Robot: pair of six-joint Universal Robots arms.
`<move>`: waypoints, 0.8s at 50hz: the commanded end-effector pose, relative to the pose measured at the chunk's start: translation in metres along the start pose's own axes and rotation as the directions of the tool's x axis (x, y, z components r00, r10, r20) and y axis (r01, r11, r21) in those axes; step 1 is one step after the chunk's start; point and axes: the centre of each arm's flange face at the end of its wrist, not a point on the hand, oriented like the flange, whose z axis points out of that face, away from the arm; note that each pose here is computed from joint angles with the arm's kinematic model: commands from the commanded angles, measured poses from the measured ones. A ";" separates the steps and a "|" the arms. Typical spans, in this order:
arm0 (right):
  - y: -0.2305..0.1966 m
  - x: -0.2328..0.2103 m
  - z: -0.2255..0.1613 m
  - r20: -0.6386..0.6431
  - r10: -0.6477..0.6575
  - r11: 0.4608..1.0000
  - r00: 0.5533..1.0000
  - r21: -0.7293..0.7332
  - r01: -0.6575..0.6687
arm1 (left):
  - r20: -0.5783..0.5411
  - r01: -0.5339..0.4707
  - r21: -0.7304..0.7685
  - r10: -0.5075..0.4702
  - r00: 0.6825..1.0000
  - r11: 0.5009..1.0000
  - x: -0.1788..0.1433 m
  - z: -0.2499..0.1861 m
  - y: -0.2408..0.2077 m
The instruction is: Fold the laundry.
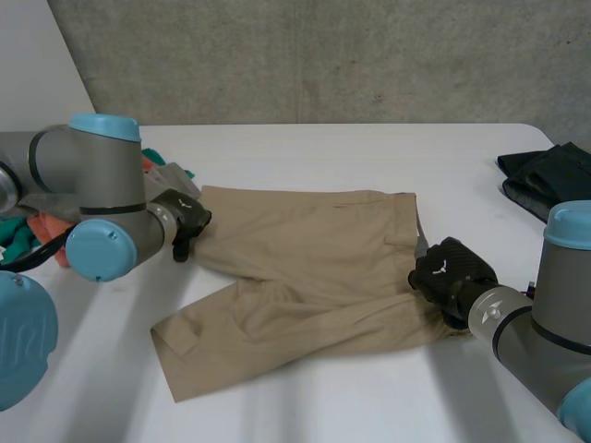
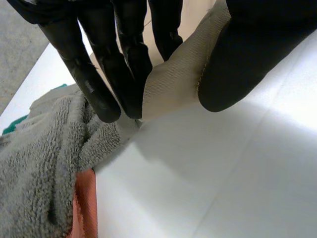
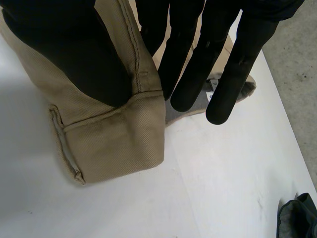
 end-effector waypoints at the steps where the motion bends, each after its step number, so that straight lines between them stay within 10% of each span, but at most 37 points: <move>1: -0.001 0.000 -0.001 -0.007 -0.003 1.000 1.000 -0.004 0.003 | 0.047 0.024 0.025 -0.025 0.999 0.999 -0.012 -0.014 -0.009; 27: 0.000 0.008 -0.003 -0.032 0.011 1.000 0.999 -0.007 -0.011 | -0.149 -0.098 0.085 0.110 0.983 0.992 0.027 -0.002 -0.015; 40: -0.008 0.003 -0.012 -0.027 0.004 1.000 1.000 0.017 -0.004 | 0.021 -0.080 -0.034 0.080 0.997 0.996 0.011 -0.024 -0.002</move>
